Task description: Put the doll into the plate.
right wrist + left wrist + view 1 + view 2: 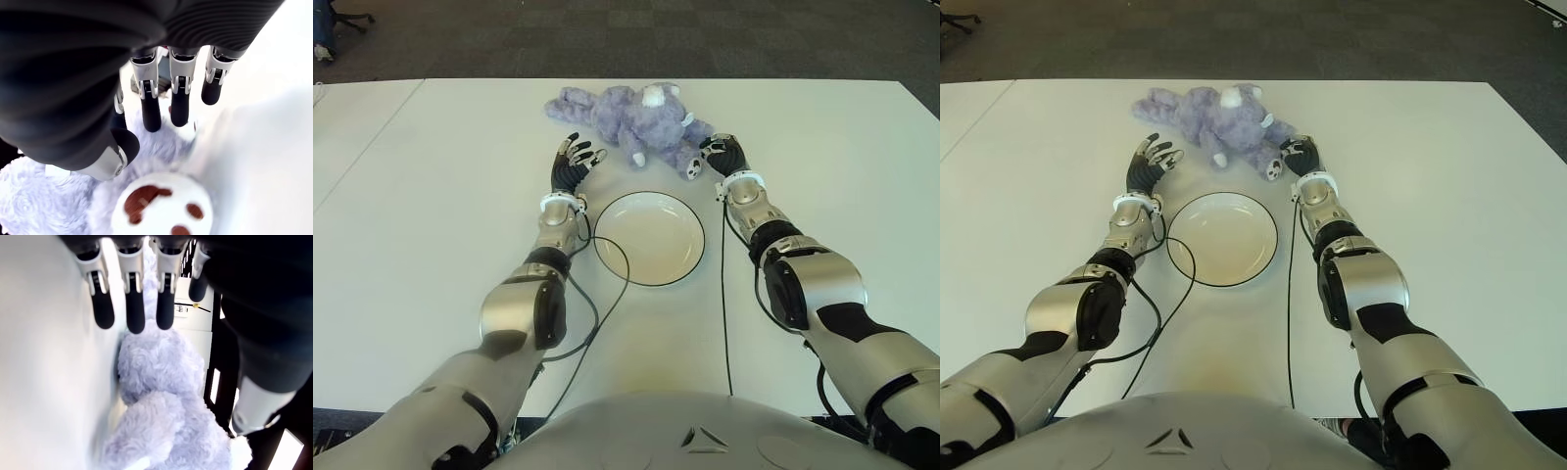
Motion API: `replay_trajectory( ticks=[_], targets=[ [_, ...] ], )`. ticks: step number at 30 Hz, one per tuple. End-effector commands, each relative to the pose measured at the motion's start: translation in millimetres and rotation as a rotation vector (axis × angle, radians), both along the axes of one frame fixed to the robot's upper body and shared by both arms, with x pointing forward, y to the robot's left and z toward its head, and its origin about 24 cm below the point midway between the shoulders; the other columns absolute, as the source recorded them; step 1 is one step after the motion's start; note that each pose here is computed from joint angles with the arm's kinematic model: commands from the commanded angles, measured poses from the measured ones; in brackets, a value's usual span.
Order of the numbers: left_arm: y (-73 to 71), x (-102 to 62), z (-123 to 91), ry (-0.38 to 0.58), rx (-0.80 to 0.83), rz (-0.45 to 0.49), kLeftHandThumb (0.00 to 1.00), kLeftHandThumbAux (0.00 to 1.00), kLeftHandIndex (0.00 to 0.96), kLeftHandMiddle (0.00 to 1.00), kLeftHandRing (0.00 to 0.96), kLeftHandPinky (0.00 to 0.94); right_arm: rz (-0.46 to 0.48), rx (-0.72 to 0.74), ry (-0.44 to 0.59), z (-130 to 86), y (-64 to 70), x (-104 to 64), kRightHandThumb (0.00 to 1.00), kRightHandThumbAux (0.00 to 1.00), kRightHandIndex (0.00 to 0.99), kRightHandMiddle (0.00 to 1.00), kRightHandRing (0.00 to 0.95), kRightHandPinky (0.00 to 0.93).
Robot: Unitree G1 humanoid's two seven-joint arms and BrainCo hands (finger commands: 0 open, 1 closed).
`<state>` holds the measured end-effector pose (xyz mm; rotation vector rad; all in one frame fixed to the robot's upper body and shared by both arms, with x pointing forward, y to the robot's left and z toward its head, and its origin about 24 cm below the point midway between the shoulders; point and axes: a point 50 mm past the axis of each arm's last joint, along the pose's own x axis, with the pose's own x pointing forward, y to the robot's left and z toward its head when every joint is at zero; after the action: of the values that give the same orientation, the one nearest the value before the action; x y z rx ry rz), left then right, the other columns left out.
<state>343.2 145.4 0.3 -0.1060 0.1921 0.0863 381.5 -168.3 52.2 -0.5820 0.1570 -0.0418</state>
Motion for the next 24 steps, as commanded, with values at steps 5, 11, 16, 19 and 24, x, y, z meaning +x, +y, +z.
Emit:
replay_trajectory(
  ticks=[5, 11, 16, 19, 24],
  targets=[
    [-3.2, -54.9, -70.2, 0.342, -0.050, 0.029, 0.000, 0.726, 0.133, 0.241, 0.256, 0.256, 0.082, -0.358, 0.077, -18.5, -25.2, -13.0, 0.685, 0.739, 0.396, 0.133, 0.138, 0.205],
    [-6.1, -55.3, -70.4, 0.341, -0.061, 0.031, 0.000, 0.736, 0.146, 0.253, 0.266, 0.269, 0.128, -0.557, 0.099, -26.3, -43.9, -22.0, 0.695, 0.736, 0.397, 0.129, 0.132, 0.190],
    [-8.7, -55.7, -70.1, 0.330, -0.063, 0.030, 0.000, 0.727, 0.136, 0.245, 0.260, 0.263, 0.139, -0.650, 0.117, -26.5, -55.2, -24.6, 0.700, 0.734, 0.398, 0.124, 0.125, 0.178],
    [-10.0, -56.0, -70.1, 0.326, -0.067, 0.028, 0.000, 0.727, 0.136, 0.246, 0.261, 0.265, 0.140, -0.673, 0.121, -25.6, -58.2, -24.7, 0.700, 0.734, 0.398, 0.121, 0.121, 0.177],
    [-12.1, -56.5, -70.8, 0.333, -0.076, 0.035, 0.000, 0.713, 0.118, 0.236, 0.255, 0.260, 0.121, -0.739, 0.138, -20.5, -73.9, -25.5, 0.702, 0.732, 0.398, 0.104, 0.109, 0.165]
  ],
)
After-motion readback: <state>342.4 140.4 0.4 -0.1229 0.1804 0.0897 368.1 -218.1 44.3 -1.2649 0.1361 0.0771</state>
